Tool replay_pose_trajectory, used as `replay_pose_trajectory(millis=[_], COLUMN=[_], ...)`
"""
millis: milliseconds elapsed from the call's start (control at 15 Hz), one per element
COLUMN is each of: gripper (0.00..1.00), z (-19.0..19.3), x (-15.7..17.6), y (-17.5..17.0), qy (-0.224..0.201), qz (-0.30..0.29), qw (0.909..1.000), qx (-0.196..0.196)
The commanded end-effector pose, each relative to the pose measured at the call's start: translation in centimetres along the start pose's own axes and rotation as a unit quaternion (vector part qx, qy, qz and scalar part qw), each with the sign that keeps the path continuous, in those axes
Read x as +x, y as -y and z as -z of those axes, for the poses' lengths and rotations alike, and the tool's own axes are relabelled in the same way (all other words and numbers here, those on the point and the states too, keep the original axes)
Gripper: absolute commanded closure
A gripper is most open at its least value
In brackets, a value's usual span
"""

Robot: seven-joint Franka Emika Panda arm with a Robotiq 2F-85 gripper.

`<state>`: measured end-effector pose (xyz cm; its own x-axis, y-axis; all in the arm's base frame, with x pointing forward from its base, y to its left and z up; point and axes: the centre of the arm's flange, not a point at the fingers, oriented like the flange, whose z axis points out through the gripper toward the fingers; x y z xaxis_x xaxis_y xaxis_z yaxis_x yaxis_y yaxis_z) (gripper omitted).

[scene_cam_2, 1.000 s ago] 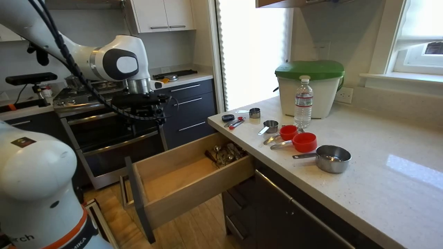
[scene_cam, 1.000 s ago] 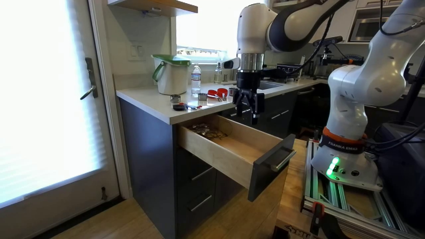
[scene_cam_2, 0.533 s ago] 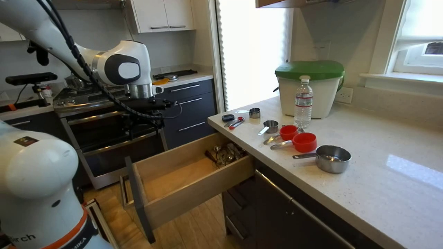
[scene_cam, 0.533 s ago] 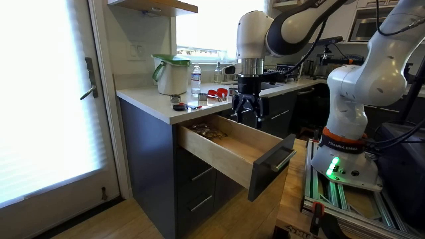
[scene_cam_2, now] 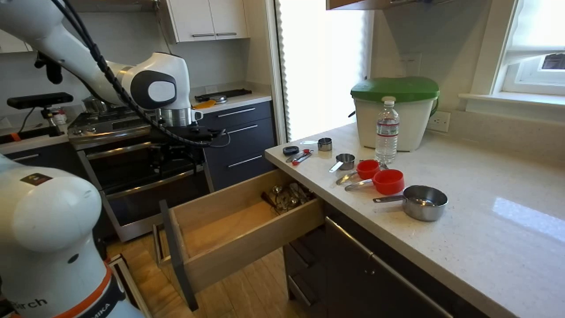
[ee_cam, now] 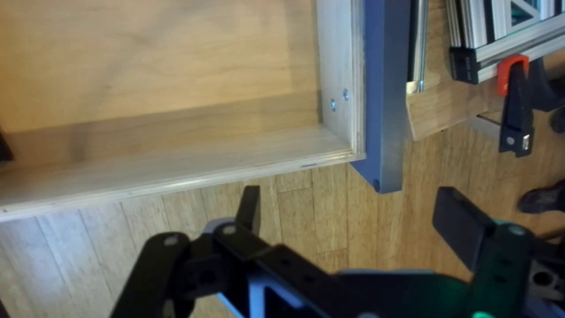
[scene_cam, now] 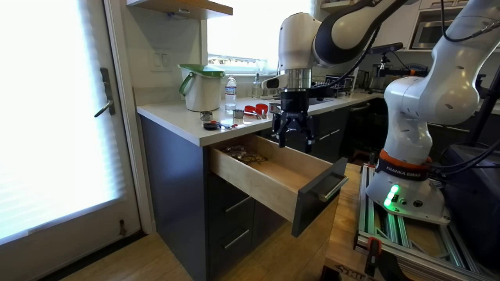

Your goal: Close the open drawer completely

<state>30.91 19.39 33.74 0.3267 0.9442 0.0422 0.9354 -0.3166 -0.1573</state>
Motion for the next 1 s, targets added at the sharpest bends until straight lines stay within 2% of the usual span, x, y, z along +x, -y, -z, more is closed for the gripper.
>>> replay_pose_trajectory(millis=[0, 133, 600, 733, 933], gripper=[0.27, 0.32, 0.87, 0.99, 1.0], z=[-1.8, -3.1, -7.0, -7.6, -8.5], x=[0.7, 1.0, -0.1, -0.4, -0.8], y=[1.0, 1.5, 1.7, 1.7, 1.7], qy=[-0.022, -0.032, -0.02, -0.017, -0.01], qz=[0.084, 0.11, 0.116, 0.115, 0.115], qw=[0.9951, 0.9899, 0.981, 0.9779, 0.972], qx=[0.047, 0.084, 0.155, 0.174, 0.204])
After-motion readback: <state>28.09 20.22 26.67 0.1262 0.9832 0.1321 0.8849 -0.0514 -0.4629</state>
